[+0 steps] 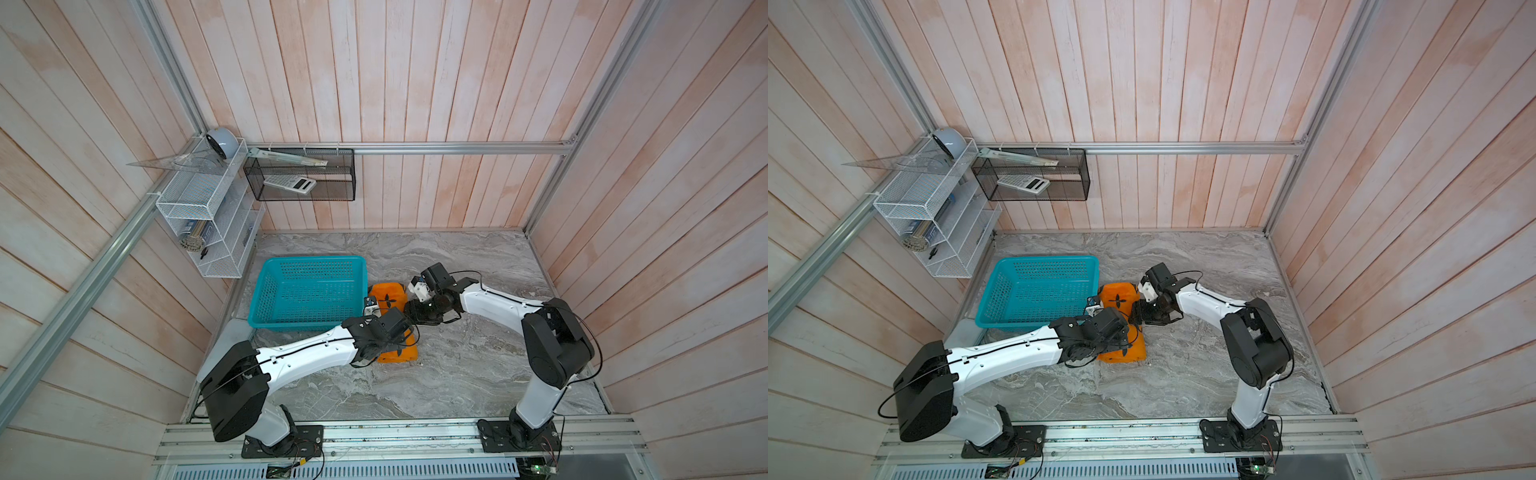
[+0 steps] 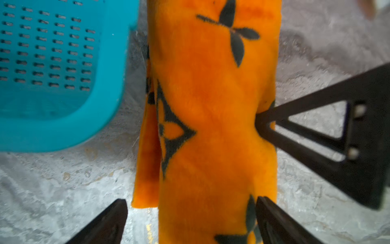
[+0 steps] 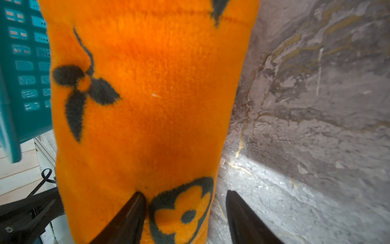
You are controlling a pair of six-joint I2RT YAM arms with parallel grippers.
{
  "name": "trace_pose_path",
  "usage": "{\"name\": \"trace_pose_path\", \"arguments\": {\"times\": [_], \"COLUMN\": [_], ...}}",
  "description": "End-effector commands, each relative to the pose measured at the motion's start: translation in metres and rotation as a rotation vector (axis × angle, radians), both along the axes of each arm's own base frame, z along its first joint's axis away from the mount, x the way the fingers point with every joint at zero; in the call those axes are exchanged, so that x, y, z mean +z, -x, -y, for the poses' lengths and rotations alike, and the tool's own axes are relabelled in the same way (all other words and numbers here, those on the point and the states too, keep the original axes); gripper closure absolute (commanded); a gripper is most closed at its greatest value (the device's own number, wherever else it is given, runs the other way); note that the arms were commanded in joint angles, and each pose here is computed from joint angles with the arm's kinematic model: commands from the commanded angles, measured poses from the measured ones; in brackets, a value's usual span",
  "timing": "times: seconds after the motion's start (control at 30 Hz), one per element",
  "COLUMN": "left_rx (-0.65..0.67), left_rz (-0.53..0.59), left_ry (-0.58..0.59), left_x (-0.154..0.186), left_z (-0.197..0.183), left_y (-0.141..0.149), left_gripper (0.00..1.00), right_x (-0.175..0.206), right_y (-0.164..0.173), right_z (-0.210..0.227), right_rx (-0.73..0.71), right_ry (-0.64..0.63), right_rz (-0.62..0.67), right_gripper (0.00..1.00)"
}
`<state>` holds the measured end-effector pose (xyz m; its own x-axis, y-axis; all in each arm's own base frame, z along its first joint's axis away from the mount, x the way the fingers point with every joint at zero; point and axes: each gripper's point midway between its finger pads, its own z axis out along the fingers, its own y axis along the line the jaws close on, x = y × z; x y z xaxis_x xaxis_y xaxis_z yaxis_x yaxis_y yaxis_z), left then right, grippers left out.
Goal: Roll up the pillowcase
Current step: Move the pillowcase to the center of the board.
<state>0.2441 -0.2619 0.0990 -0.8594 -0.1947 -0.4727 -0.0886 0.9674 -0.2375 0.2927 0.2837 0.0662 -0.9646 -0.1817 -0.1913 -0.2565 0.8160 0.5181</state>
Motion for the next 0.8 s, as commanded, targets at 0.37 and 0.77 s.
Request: {"name": "trace_pose_path", "arguments": {"times": [0.37,0.77], "left_rx": [0.163,0.139], "left_rz": [0.034,-0.134], "left_ry": [-0.099,-0.084], "left_x": [-0.067,-0.126], "left_z": [-0.019,-0.024], "left_y": [-0.014,0.018], "left_gripper": [0.00,0.65], "right_x": [-0.020,-0.004], "right_y": [0.019,0.028], "right_z": [0.010,0.024], "right_rx": [0.036,0.068], "right_ry": [0.079,0.132], "right_rz": [-0.079,-0.142], "right_gripper": [0.36,0.37]}}
